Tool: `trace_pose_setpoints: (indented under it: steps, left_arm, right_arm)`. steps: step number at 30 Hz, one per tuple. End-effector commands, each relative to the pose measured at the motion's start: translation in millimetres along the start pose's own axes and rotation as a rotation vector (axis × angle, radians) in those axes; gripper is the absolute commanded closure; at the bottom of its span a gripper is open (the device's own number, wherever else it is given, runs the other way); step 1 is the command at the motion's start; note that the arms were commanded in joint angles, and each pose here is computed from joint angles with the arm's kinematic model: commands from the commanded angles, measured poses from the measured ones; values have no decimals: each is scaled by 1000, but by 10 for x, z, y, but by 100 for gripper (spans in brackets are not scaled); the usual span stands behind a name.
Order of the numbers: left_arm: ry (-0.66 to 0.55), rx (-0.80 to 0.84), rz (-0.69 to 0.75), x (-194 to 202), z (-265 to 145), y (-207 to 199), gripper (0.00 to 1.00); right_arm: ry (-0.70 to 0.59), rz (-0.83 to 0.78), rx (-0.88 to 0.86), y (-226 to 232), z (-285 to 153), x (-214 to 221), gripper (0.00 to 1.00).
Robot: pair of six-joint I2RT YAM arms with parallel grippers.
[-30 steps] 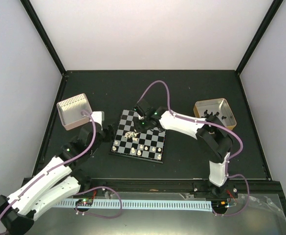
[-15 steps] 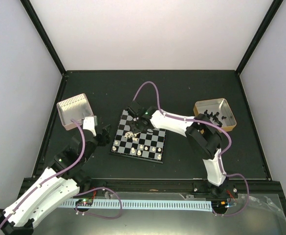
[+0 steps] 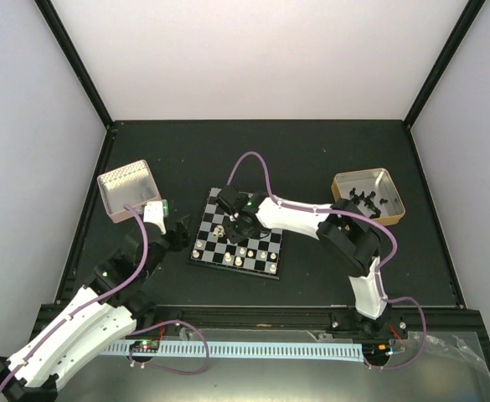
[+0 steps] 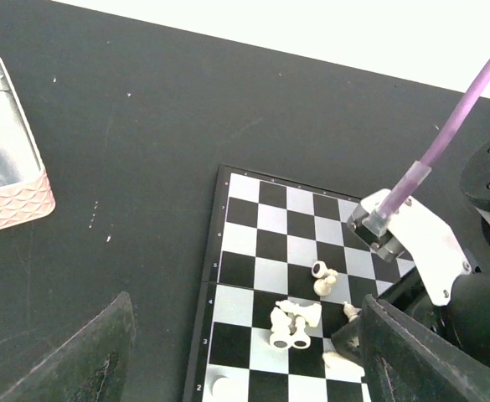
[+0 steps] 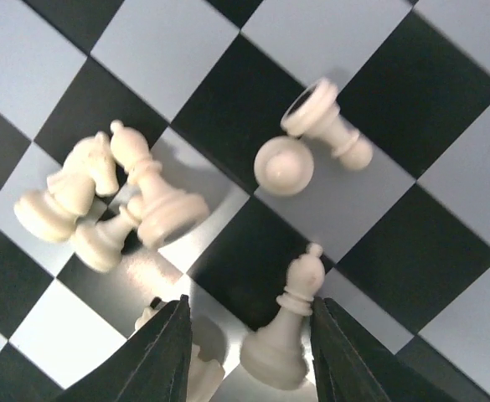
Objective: Set up the chess pieces on the board
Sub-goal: Pick up the chess piece from the chessboard.
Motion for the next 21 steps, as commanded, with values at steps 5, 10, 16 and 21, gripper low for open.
trace_pose_setpoints:
  steps: [5,10,16,21]
  left_arm:
    - [-15,17,-3,-41,20,-31,25]
    - [-14,17,-2,-41,23,-32,25]
    - [-13,17,-1,-40,21,-31,25]
    - [-10,19,0,-35,20,-32,25]
  right_arm:
    - [19,-45,-76,48,-143,80,62]
    - [6,-45,-71,48,-195,70,60]
    - [-21,-27,12,-22,-188,54,65]
    - [-1,-20,38,-44,-64,76,67]
Point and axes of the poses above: each gripper's point midway between its finger pads, its own z axis out along the fingers, its own y axis along the line the jaws close on, x = y × z, the point moved 9 cm from there along -z, back along the fingers, and after that the axes turned 4 degrees about z, right-handed, at the moved point
